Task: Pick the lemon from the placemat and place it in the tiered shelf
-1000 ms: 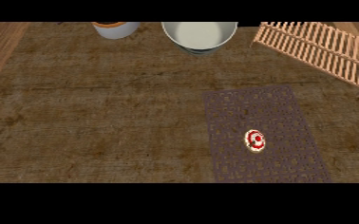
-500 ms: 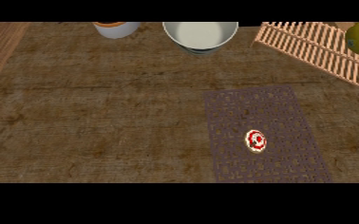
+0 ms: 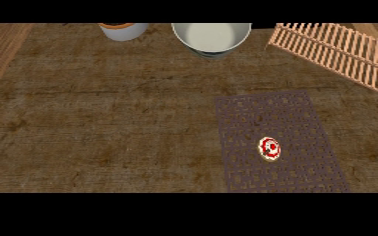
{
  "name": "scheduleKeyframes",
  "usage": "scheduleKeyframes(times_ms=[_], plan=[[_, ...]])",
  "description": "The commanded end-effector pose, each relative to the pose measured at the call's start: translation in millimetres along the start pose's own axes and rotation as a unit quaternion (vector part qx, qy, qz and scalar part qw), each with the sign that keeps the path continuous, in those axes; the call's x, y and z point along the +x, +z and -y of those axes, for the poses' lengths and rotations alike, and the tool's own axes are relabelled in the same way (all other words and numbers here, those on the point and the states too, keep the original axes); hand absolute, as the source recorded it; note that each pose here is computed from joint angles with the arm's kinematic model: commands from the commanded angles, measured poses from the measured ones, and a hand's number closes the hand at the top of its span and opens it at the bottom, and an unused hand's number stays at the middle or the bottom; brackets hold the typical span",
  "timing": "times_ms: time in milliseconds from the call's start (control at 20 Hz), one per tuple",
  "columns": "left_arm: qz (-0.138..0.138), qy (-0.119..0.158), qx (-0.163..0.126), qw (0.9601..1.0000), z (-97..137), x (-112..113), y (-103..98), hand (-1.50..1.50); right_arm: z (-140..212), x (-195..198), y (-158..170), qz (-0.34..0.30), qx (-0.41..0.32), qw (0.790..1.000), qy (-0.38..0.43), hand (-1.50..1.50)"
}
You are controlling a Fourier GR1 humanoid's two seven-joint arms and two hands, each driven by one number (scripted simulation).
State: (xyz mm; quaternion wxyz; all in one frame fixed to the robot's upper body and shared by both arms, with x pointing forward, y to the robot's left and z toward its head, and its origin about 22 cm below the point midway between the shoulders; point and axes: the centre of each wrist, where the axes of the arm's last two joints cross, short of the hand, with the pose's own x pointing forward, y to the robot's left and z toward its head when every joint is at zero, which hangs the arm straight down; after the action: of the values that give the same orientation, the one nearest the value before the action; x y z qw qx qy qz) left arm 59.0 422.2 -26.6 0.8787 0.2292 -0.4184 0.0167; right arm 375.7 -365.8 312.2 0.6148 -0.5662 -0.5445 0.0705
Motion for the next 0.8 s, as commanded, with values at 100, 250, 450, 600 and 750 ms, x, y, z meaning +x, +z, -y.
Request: scheduleKeyframes(times_ms=[100,250,450,600,750], plan=[[0.193,0.065,-0.07,0.9765,46.3,86.6,-32.4,0.0,12.1,-9.0,-11.9,-0.015,0.015,0.994,-0.107,-1.5],[0.199,0.068,-0.069,0.9752,53.4,88.5,-31.0,0.0,7.5,-1.8,-12.8,-0.027,0.025,0.988,-0.147,-1.5],[0.188,0.071,-0.058,0.9778,47.1,83.3,-32.3,0.0,41.1,-1.2,-17.7,-0.012,0.011,0.977,-0.213,-1.5],[0.178,0.068,-0.048,0.9805,36.9,75.5,-31.0,0.0,66.6,-8.4,-19.2,0.0,-0.006,0.969,-0.245,-1.5],[0.168,0.08,-0.047,0.9814,45.2,67.4,-27.3,0.0,91.2,-16.1,-20.4,-0.004,-0.021,0.965,-0.261,-1.5]])
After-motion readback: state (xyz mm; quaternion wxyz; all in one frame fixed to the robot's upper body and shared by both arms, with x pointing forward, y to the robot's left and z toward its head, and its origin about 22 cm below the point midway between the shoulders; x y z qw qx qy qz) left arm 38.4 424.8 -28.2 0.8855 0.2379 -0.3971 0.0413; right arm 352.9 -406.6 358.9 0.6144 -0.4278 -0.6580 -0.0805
